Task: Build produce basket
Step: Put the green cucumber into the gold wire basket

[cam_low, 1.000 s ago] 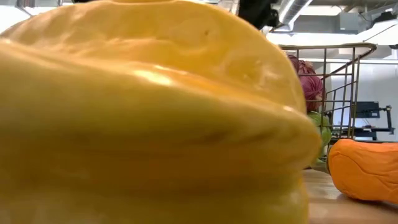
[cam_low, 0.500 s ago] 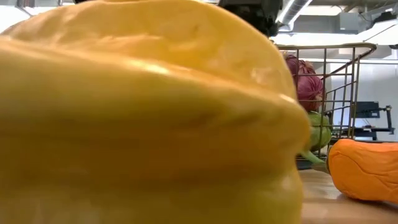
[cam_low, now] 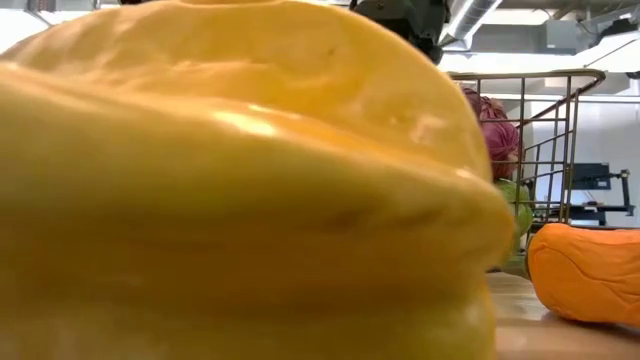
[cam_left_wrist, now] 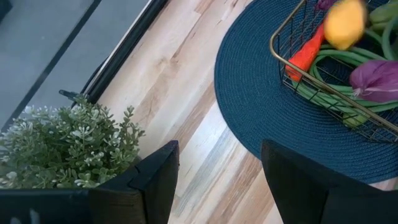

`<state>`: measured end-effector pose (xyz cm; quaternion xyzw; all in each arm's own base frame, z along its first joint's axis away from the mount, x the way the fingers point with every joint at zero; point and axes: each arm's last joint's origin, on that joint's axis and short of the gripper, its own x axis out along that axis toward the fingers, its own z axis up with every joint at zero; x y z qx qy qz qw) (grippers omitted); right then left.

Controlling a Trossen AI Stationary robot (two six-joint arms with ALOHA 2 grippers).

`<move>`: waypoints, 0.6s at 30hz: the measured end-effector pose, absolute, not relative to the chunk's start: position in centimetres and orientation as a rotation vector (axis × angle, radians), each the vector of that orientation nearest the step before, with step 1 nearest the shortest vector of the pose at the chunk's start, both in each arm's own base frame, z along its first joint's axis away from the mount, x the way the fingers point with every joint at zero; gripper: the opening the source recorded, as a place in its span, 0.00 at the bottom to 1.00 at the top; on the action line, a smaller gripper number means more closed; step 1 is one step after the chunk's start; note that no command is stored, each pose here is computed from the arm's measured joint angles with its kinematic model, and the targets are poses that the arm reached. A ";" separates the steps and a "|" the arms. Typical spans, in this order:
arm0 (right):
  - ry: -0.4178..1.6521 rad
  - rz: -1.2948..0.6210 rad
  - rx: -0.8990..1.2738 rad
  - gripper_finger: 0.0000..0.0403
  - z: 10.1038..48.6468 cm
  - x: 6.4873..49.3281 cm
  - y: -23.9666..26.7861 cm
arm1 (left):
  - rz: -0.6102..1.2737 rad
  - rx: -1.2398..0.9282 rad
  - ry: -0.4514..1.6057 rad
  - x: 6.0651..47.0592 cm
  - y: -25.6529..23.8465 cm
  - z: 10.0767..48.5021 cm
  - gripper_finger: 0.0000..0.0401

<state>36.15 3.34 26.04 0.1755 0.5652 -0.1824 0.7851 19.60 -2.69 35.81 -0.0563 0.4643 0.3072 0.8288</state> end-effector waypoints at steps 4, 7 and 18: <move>1.210 -0.404 0.377 0.77 26.6 35.9 3.3 | 0.652 -0.120 0.985 19.6 -2.7 35.8 0.54; 1.224 -0.453 0.330 0.73 27.8 35.7 2.9 | 0.652 -0.120 0.985 19.6 -2.7 35.8 0.54; 1.220 -0.657 0.169 0.70 35.1 33.9 -3.0 | 0.651 -0.121 0.986 19.6 -2.7 35.8 0.54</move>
